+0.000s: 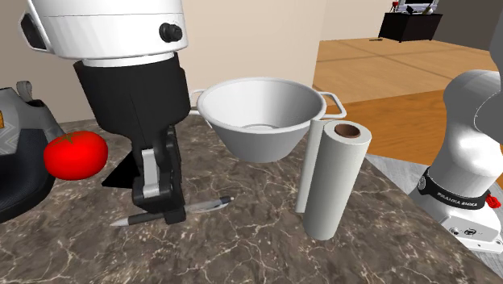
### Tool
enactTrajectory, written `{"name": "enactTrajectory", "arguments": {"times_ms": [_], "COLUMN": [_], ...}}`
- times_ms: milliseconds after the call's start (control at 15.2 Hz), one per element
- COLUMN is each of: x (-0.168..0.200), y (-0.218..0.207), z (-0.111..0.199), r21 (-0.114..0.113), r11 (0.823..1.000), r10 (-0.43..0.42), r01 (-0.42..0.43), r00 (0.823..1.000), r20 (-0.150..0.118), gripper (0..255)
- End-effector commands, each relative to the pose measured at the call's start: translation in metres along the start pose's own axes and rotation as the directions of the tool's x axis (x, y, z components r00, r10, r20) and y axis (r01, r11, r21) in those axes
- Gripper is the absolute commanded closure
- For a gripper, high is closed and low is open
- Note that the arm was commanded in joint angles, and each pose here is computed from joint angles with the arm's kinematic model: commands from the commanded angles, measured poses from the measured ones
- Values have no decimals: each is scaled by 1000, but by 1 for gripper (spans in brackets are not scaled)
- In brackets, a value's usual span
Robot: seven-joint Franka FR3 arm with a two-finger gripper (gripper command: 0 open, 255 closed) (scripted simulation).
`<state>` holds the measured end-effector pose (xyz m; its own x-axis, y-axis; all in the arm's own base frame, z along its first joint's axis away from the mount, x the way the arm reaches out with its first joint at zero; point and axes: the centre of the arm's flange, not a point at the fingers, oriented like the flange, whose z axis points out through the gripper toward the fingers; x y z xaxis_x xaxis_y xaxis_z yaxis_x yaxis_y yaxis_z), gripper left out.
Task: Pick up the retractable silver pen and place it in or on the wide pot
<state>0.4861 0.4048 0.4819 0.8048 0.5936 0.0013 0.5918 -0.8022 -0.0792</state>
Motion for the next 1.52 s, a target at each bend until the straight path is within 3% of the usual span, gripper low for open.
{"name": "enactTrajectory", "arguments": {"times_ms": [0, 726, 1452], "x": [0, 0, -79], "y": [-1, -5, 116], "z": [-11, -68, -82], "r21": [0, 0, 0], "r11": [1000, 1000, 1000], "r10": [0, 0, 0], "r01": [0, 0, 0], "r00": [1000, 1000, 1000], "r20": [0, 0, 0], "gripper": [255, 255, 255]}}
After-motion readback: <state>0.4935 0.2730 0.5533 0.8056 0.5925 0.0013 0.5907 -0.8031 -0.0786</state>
